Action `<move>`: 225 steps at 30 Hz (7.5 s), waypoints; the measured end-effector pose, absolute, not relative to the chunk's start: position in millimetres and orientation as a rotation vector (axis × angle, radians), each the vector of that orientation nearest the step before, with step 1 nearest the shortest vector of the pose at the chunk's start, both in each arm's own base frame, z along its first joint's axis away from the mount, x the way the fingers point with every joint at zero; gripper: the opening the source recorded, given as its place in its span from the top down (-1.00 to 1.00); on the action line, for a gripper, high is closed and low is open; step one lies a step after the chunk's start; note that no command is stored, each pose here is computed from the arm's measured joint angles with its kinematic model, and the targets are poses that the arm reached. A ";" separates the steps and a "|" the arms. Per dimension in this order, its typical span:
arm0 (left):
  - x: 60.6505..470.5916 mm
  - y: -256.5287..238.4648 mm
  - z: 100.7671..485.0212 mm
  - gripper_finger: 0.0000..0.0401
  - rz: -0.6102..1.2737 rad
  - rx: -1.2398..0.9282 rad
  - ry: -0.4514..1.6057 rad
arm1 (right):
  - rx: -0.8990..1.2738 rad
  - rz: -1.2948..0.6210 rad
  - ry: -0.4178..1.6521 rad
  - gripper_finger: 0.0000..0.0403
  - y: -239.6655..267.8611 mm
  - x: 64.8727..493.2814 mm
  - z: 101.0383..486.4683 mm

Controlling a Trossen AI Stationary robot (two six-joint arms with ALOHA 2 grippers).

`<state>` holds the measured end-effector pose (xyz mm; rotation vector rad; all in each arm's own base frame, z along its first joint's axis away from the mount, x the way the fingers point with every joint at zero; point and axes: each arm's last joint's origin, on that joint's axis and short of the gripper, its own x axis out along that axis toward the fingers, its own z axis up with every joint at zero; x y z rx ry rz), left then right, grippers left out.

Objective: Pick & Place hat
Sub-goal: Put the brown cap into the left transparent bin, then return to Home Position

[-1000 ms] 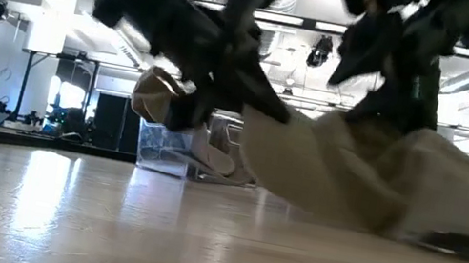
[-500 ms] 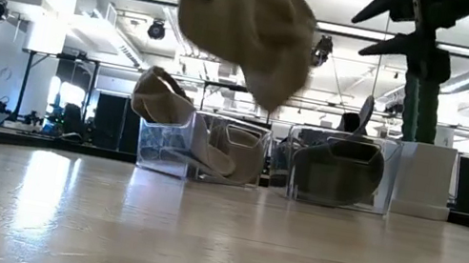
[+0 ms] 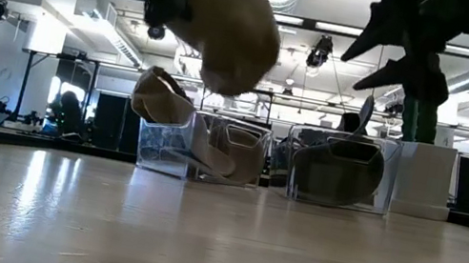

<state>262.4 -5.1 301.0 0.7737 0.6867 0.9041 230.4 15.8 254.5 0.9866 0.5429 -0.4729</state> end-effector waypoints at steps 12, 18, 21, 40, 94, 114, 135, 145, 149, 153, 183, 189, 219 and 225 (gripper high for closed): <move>298.9 39.2 240.5 0.96 0.689 0.970 1.313 | 1.053 -0.466 0.642 0.04 19.5 244.4 236.0; 300.9 56.5 233.7 0.96 0.624 0.776 1.537 | 1.063 -0.466 0.635 0.04 19.5 244.2 236.9; 307.1 53.5 234.9 0.96 0.545 0.732 1.559 | 1.063 -0.466 0.635 0.04 19.5 244.2 237.0; 329.0 41.7 252.5 0.63 0.382 0.386 1.357 | 1.057 -0.468 0.635 0.04 19.4 244.0 236.8; 72.6 1.2 282.0 0.22 0.000 -0.501 0.111 | 0.627 -0.086 0.169 0.04 -26.1 153.7 277.5; 82.0 2.2 215.9 0.22 0.004 -0.457 0.053 | 0.586 0.059 -0.211 0.04 -17.3 115.6 200.2; 90.6 2.7 171.0 0.22 0.028 -0.463 0.141 | 0.682 -0.110 0.298 0.04 -17.1 114.1 138.8; 95.0 1.5 171.4 0.22 -0.043 -0.396 0.030 | 0.682 -0.109 0.298 0.04 -17.1 114.1 139.0; 97.1 1.7 168.7 0.22 -0.042 -0.058 -0.032 | 0.682 -0.108 0.298 0.04 -17.0 114.1 139.0; 97.1 3.0 168.5 0.22 0.006 -0.038 -0.032 | 0.682 -0.108 0.298 0.04 -17.1 114.1 139.1; 97.2 3.5 167.9 0.22 0.022 -0.107 -0.029 | 0.681 -0.106 0.298 0.04 -16.7 114.1 139.2; 97.3 3.6 167.7 0.22 0.023 -0.108 -0.029 | 0.602 -0.058 0.224 0.04 -14.2 111.0 147.1; 97.9 3.6 166.9 0.22 0.023 -0.108 -0.020 | -0.015 0.092 -0.006 0.04 -5.7 99.5 167.4; 97.9 3.6 166.9 0.22 0.023 -0.108 -0.019 | 0.055 0.092 0.018 0.04 -5.9 100.8 165.7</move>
